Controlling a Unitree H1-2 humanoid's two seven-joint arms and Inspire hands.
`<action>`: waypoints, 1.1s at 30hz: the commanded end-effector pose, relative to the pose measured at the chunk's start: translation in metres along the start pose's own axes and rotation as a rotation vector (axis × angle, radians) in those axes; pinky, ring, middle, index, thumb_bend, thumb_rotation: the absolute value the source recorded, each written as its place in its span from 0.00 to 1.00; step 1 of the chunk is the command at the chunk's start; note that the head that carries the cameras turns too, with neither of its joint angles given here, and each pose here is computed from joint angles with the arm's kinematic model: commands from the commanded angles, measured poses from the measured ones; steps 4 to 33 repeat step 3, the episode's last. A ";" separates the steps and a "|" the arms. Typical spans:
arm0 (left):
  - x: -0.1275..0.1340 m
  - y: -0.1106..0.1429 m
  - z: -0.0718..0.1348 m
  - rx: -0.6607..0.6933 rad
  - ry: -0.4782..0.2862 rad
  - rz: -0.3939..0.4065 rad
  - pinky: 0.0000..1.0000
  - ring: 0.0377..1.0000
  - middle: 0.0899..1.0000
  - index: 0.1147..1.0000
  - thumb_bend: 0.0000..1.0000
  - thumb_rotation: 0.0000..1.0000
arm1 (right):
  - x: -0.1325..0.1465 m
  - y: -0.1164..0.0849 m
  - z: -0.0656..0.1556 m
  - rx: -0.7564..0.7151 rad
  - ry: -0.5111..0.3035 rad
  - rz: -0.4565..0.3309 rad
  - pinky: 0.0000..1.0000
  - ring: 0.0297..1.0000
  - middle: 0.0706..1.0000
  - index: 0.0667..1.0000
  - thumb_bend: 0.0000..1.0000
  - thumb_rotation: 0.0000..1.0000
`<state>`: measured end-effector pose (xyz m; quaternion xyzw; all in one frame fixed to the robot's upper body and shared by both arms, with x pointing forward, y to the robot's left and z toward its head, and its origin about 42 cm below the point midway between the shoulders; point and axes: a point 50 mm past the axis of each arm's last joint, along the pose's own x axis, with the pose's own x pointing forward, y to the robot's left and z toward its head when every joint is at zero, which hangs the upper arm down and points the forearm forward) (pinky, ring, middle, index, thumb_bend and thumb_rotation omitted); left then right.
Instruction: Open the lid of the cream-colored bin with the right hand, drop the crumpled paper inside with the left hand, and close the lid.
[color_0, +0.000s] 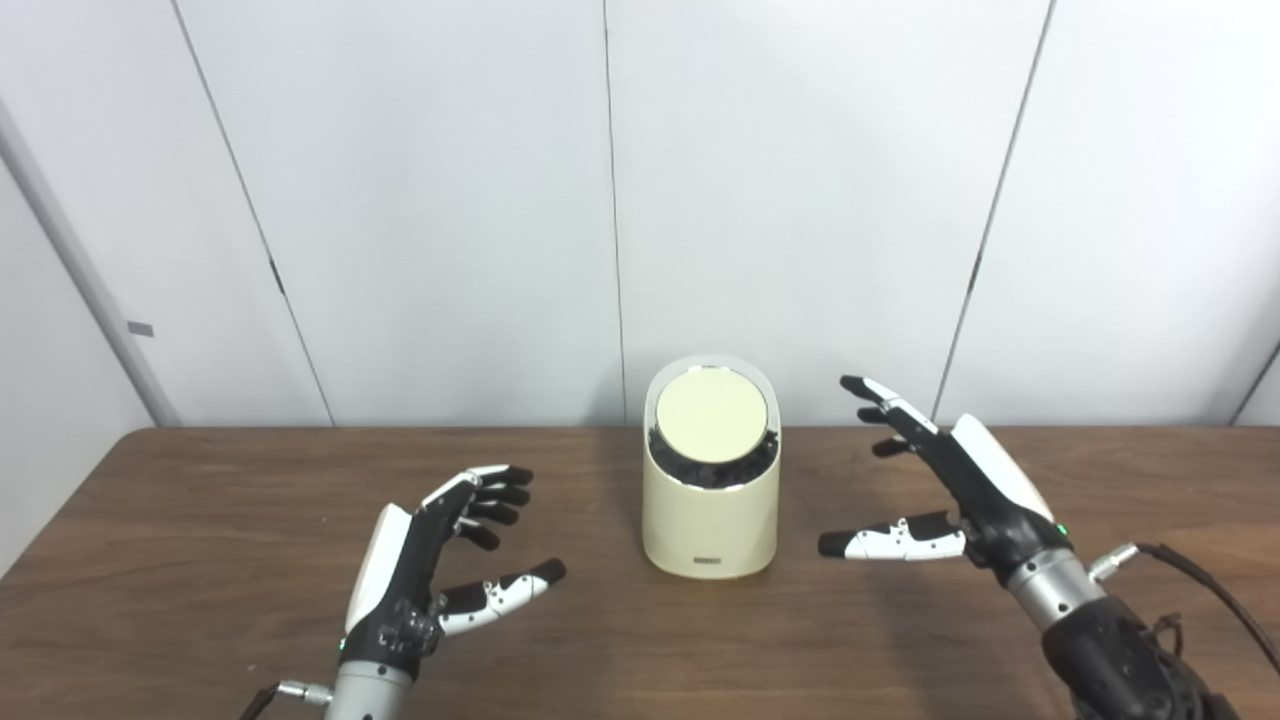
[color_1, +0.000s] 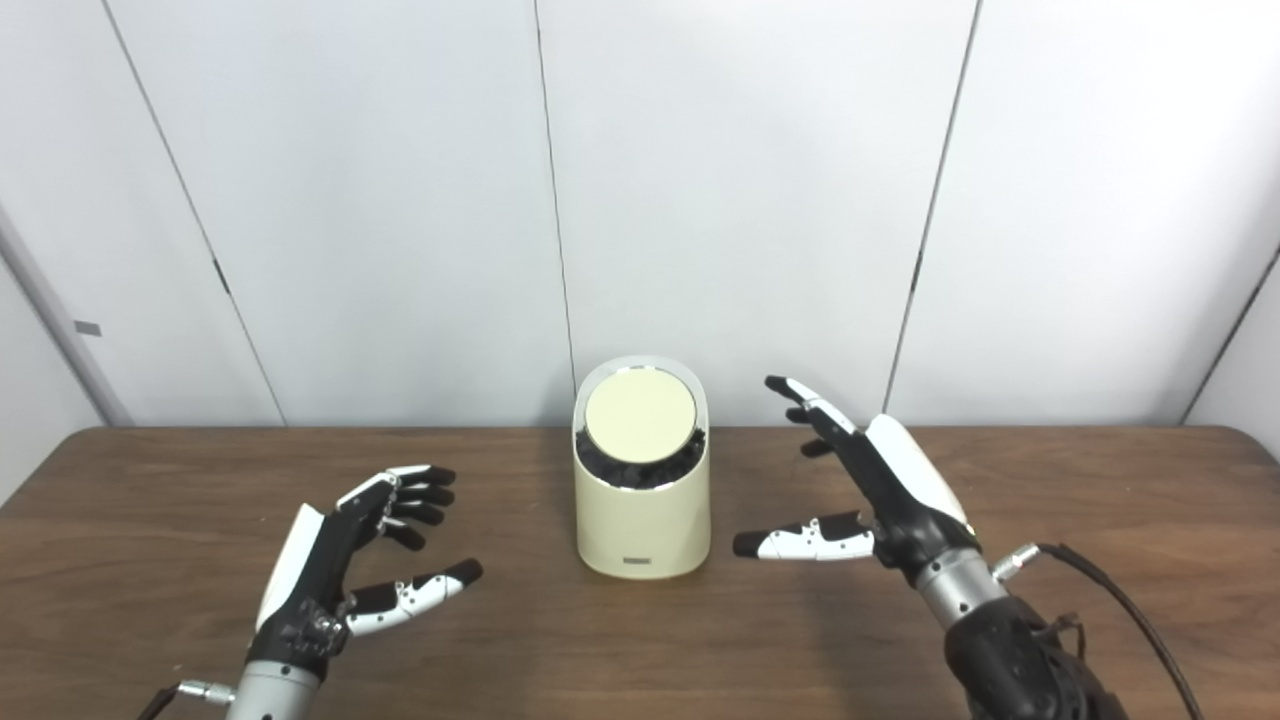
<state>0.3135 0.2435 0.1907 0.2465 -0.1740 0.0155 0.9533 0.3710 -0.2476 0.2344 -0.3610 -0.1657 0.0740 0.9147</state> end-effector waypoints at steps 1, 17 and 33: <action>0.010 0.008 0.016 -0.003 -0.083 0.032 0.55 0.64 0.66 0.70 0.73 0.15 | 0.003 -0.005 0.009 0.028 -0.073 -0.056 0.71 0.85 0.91 0.92 0.82 0.42; 0.010 0.008 0.016 -0.006 -0.087 0.030 0.55 0.64 0.66 0.70 0.72 0.14 | -0.001 -0.002 0.008 0.040 -0.080 -0.053 0.71 0.84 0.91 0.91 0.80 0.44; 0.010 0.008 0.016 -0.006 -0.087 0.030 0.55 0.64 0.66 0.70 0.72 0.14 | -0.001 -0.002 0.008 0.040 -0.080 -0.053 0.71 0.84 0.91 0.91 0.80 0.44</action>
